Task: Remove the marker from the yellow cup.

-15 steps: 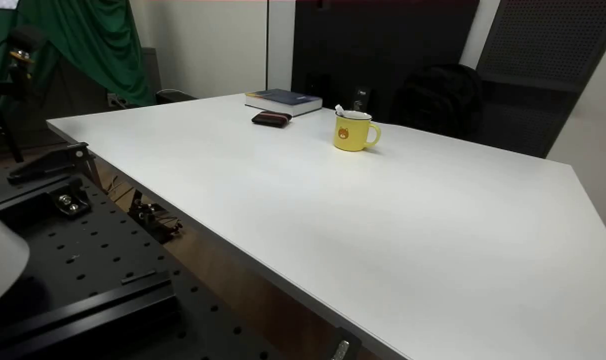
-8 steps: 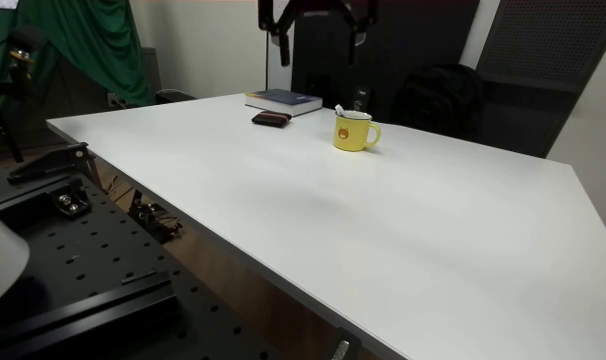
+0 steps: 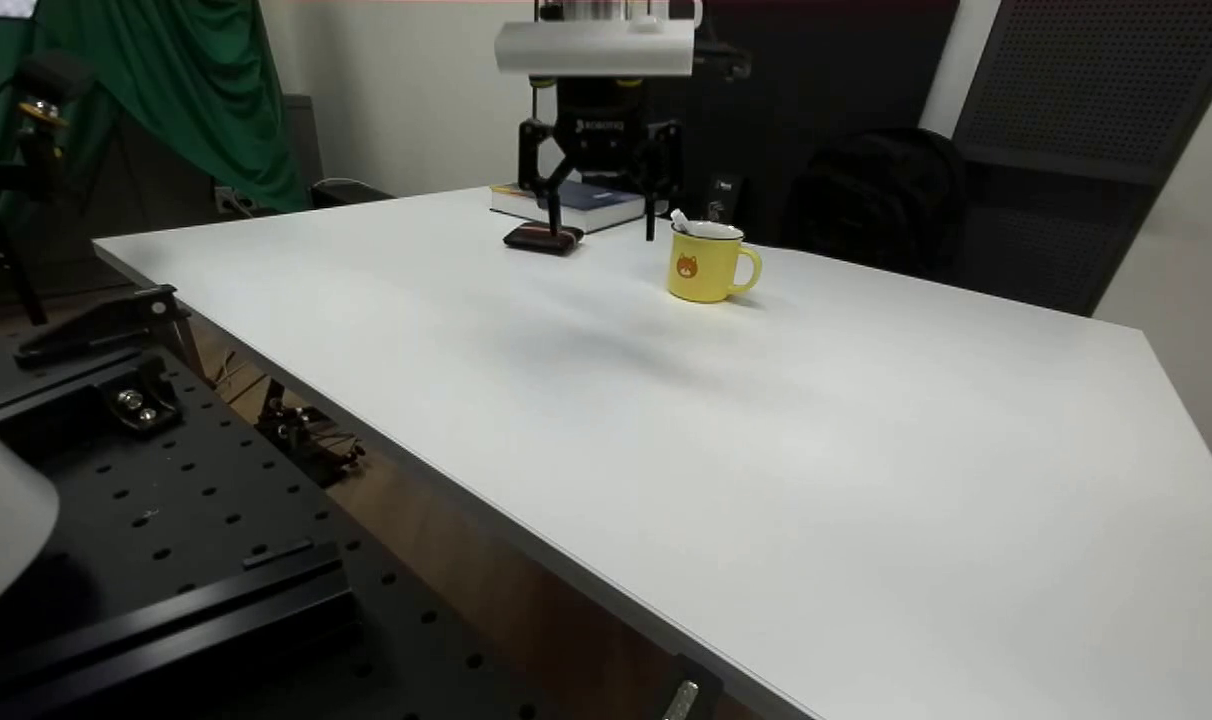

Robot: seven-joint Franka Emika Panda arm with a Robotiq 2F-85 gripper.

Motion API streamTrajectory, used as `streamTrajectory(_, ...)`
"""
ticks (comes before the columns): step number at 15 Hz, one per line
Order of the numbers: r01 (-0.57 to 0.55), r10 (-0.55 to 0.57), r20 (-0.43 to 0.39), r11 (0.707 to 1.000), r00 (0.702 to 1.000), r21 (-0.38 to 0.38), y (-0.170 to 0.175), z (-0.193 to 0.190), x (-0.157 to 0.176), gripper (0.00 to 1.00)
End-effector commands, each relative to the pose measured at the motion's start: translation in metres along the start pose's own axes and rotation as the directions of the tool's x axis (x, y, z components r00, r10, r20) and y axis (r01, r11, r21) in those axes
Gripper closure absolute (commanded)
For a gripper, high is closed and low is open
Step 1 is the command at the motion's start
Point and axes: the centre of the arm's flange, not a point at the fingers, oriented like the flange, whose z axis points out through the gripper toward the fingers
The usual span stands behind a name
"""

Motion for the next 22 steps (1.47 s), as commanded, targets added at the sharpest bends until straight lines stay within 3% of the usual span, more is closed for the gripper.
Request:
streamTrajectory(1, -0.009, 0.005, -0.073, 0.998, 0.997, -0.067, 0.019, 0.037, 0.068, 0.00)
streamTrajectory(6, -0.001, -0.022, -0.155, 0.989, 0.988, -0.147, 0.028, 0.039, 0.120, 0.00)
streamTrajectory(10, 0.039, -0.084, -0.198, 0.975, 0.977, -0.220, 0.025, 0.025, 0.142, 0.00)
streamTrajectory(15, 0.138, -0.177, -0.122, 0.952, 0.977, -0.274, 0.012, 0.025, 0.139, 0.00)
streamTrajectory(22, 0.246, -0.274, -0.018, 0.891, 0.962, -0.381, 0.016, 0.039, 0.121, 0.00)
